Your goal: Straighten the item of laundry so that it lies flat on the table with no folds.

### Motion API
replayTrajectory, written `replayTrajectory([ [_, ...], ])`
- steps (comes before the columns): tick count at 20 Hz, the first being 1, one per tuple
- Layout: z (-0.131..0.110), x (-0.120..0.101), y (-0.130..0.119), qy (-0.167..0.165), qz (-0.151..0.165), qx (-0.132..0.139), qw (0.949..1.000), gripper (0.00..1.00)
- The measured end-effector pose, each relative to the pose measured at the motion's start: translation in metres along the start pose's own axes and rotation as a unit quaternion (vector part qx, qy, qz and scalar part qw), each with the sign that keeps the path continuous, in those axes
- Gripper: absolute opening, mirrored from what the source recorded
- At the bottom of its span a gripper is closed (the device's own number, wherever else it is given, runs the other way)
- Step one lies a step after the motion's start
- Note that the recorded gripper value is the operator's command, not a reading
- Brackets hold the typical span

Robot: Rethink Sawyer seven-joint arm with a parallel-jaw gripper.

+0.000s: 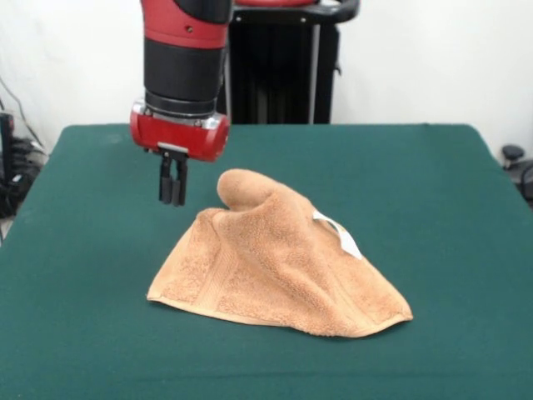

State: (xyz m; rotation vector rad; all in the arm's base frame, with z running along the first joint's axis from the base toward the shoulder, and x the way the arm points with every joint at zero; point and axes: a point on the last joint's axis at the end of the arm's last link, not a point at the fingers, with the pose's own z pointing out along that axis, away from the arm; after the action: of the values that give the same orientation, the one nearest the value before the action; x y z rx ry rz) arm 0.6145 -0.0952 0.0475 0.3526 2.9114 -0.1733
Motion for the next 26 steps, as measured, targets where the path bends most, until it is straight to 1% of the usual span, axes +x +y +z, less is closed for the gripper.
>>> replayTrajectory([
  [10,0.001,0.003,0.01,0.002,-0.008,-0.002,1.0,0.0],
  [15,0.008,0.005,0.019,0.002,-0.015,-0.003,0.9999,0.0],
  [16,0.011,0.006,0.024,0.001,-0.02,-0.003,0.9998,0.0],
  [21,0.023,0.009,0.034,0.004,-0.028,-0.004,0.9996,0.0],
  [25,0.048,0.015,0.037,0.012,-0.031,-0.004,0.9994,0.0],
  [26,0.05,0.016,0.037,0.013,-0.032,-0.004,0.9994,0.0],
])
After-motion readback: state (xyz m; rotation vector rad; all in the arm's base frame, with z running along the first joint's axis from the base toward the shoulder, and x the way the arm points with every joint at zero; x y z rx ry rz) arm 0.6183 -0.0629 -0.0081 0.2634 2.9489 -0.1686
